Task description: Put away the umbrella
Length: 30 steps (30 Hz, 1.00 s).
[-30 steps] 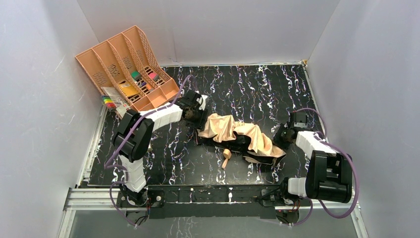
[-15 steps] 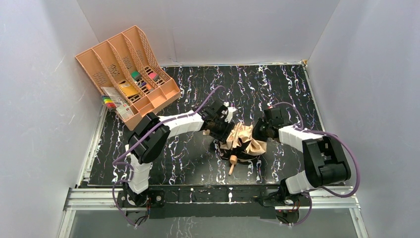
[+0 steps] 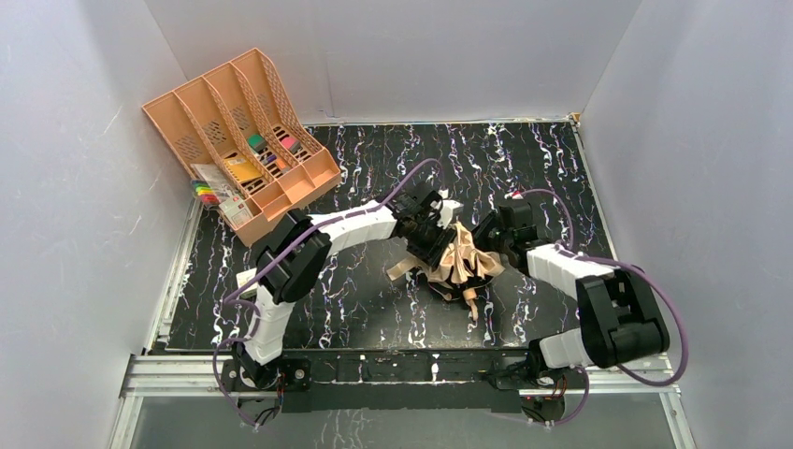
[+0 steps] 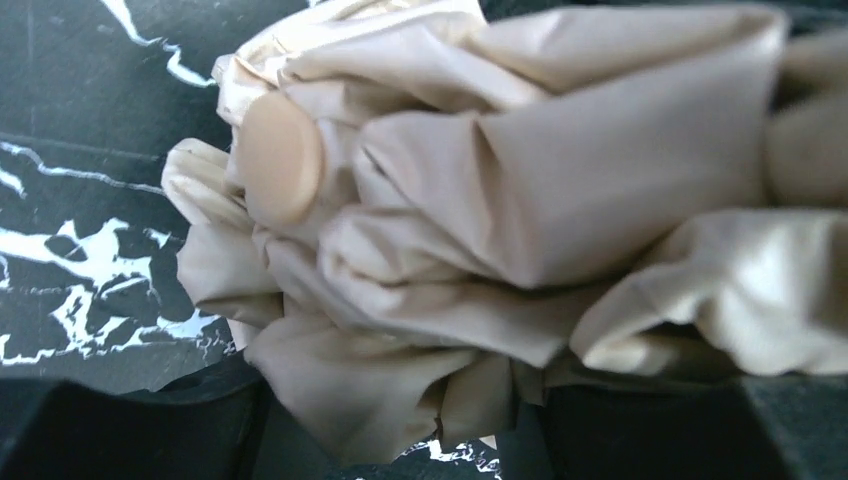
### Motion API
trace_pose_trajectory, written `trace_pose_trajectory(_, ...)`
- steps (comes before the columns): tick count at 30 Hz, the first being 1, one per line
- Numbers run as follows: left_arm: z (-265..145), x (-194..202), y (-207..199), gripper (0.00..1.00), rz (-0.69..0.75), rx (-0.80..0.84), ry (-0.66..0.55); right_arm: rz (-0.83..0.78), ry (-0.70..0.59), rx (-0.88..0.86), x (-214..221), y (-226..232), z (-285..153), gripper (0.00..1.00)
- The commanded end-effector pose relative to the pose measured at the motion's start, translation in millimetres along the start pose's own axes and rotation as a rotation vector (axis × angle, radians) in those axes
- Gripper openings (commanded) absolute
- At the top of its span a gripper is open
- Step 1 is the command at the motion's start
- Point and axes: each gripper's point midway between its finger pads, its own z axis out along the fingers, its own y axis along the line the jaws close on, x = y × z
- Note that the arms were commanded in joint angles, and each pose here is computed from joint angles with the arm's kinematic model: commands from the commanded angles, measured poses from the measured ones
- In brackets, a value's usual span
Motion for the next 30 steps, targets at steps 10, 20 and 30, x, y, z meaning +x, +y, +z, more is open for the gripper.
trace_pose_trajectory(10, -29, -107, 31, 0.51, 0.02, 0.01, -0.2, -0.003, 0.113, -0.029, 63, -13, -42, 0.25)
trace_pose_trajectory(20, -55, -110, 52, 0.58, 0.021, -0.047, -0.216, -0.029, 0.12, 0.006, 76, -25, -57, 0.43)
trace_pose_trajectory(30, -135, -81, 63, 0.68, -0.061, -0.173, -0.362, -0.244, -0.052, 0.053, 40, -11, -103, 0.53)
